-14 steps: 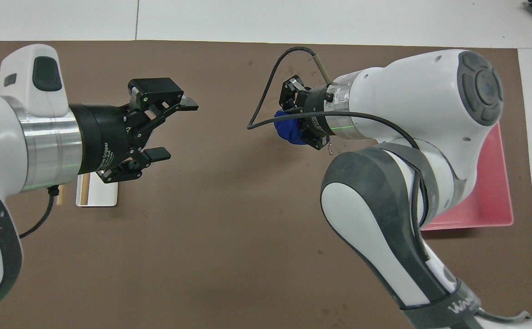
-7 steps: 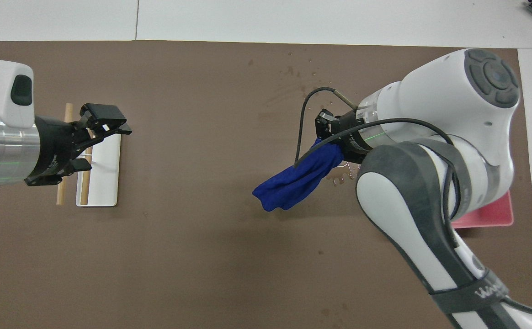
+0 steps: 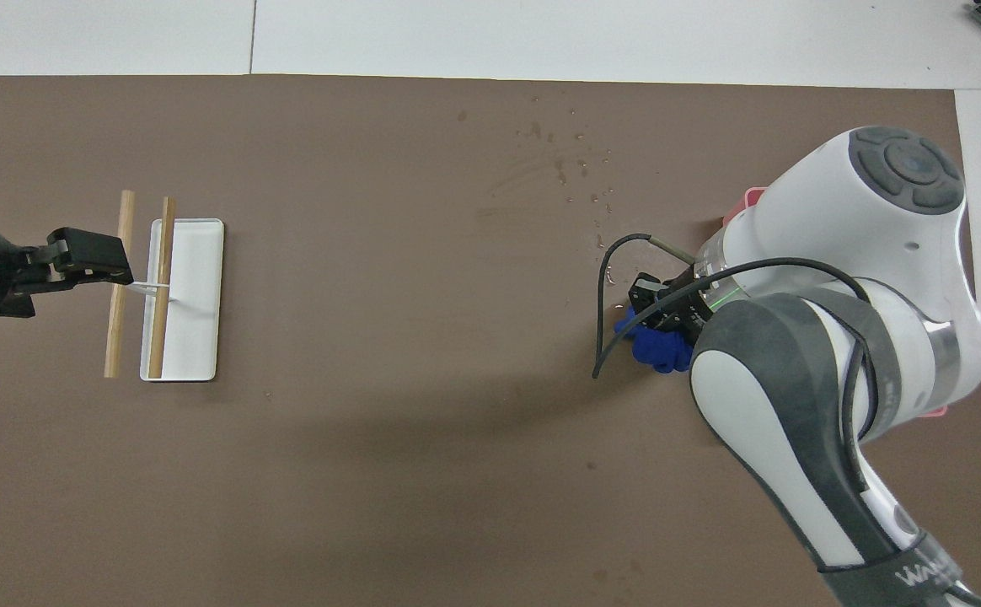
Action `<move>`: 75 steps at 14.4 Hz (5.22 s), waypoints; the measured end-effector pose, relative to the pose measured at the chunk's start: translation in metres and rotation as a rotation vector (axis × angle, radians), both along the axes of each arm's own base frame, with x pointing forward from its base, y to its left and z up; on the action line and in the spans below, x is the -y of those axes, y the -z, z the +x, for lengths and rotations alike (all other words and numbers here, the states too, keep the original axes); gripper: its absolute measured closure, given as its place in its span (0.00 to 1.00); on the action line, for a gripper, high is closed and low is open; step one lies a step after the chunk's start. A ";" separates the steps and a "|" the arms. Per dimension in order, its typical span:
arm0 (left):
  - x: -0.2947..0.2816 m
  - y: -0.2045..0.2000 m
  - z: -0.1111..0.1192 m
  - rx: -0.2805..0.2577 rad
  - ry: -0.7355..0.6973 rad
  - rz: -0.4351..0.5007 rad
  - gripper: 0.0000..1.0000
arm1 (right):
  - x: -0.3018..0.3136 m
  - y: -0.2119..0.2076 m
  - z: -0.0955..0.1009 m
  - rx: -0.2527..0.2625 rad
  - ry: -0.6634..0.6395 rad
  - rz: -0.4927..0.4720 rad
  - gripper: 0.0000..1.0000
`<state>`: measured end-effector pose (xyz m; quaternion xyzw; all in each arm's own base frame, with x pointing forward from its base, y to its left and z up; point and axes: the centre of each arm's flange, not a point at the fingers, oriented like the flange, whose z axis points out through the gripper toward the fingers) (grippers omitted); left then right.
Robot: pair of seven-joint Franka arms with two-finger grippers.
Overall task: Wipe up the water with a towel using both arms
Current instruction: 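Lower the cloth onto the water spill while the left gripper withdraws, then wipe the cloth across the spill with the right gripper, away from the robot, then carry the cloth with the right gripper into the pink bin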
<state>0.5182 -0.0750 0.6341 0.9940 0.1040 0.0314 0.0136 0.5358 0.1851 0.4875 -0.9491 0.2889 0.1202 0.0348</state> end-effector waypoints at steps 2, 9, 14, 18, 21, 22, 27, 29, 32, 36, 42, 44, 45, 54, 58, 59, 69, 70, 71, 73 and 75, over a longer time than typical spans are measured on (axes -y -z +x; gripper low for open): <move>-0.005 0.005 0.008 -0.037 0.082 0.024 0.00 | 0.004 0.002 -0.006 -0.015 -0.012 -0.032 0.93; -0.018 0.015 0.023 -0.120 0.310 0.047 0.00 | 0.005 0.013 -0.005 0.010 -0.004 -0.032 0.93; -0.020 0.016 0.023 -0.125 0.328 0.047 0.00 | 0.004 0.063 0.020 0.120 -0.011 -0.002 0.93; -0.021 0.015 0.022 -0.119 0.323 0.031 0.00 | 0.008 0.103 0.050 0.229 -0.044 0.024 0.93; -0.031 0.011 0.023 -0.106 0.294 -0.042 0.00 | 0.010 0.131 0.062 0.271 -0.079 0.031 0.93; -0.033 0.010 0.023 -0.103 0.290 -0.045 0.00 | 0.013 0.138 0.066 0.288 -0.087 0.033 0.93; -0.023 0.010 0.022 -0.107 0.314 -0.024 0.00 | 0.017 0.177 0.090 0.395 -0.114 0.041 0.93; -0.023 0.009 0.022 -0.107 0.314 -0.023 0.00 | 0.015 0.187 0.106 0.437 -0.131 0.047 0.93; -0.024 0.009 0.022 -0.107 0.312 -0.023 0.00 | 0.011 0.195 0.133 0.512 -0.130 0.056 0.93; -0.024 0.009 0.022 -0.107 0.312 -0.023 0.00 | 0.005 0.191 0.174 0.598 -0.117 0.074 0.93; -0.024 0.009 0.022 -0.107 0.312 -0.022 0.00 | -0.028 0.140 0.224 0.790 -0.106 0.156 0.93; -0.024 0.009 0.022 -0.107 0.312 -0.022 0.00 | -0.034 0.129 0.230 0.819 -0.104 0.173 0.93; -0.024 0.009 0.022 -0.107 0.312 -0.022 0.00 | -0.035 0.122 0.232 0.833 -0.103 0.178 0.93; -0.024 0.009 0.022 -0.107 0.312 -0.022 0.00 | -0.027 0.039 0.194 0.655 -0.171 0.159 0.93; -0.024 0.009 0.022 -0.107 0.312 -0.022 0.00 | -0.013 0.008 0.129 0.478 -0.203 0.117 0.93; -0.024 0.009 0.022 -0.107 0.312 -0.022 0.00 | -0.008 -0.006 0.110 0.425 -0.198 0.106 0.93; -0.024 0.009 0.022 -0.107 0.312 -0.022 0.00 | 0.103 -0.095 0.025 0.178 -0.124 0.035 0.93; -0.024 0.009 0.022 -0.107 0.312 -0.022 0.00 | 0.122 -0.096 0.026 0.183 -0.147 0.039 0.93; -0.024 0.009 0.022 -0.107 0.312 -0.022 0.00 | 0.141 -0.097 0.027 0.192 -0.171 0.043 0.93; -0.025 0.009 0.022 -0.106 0.311 -0.022 0.00 | 0.180 -0.098 0.029 0.212 -0.229 0.045 0.93; -0.026 0.008 0.021 -0.104 0.309 -0.017 0.00 | 0.219 -0.098 0.029 0.232 -0.293 0.031 0.93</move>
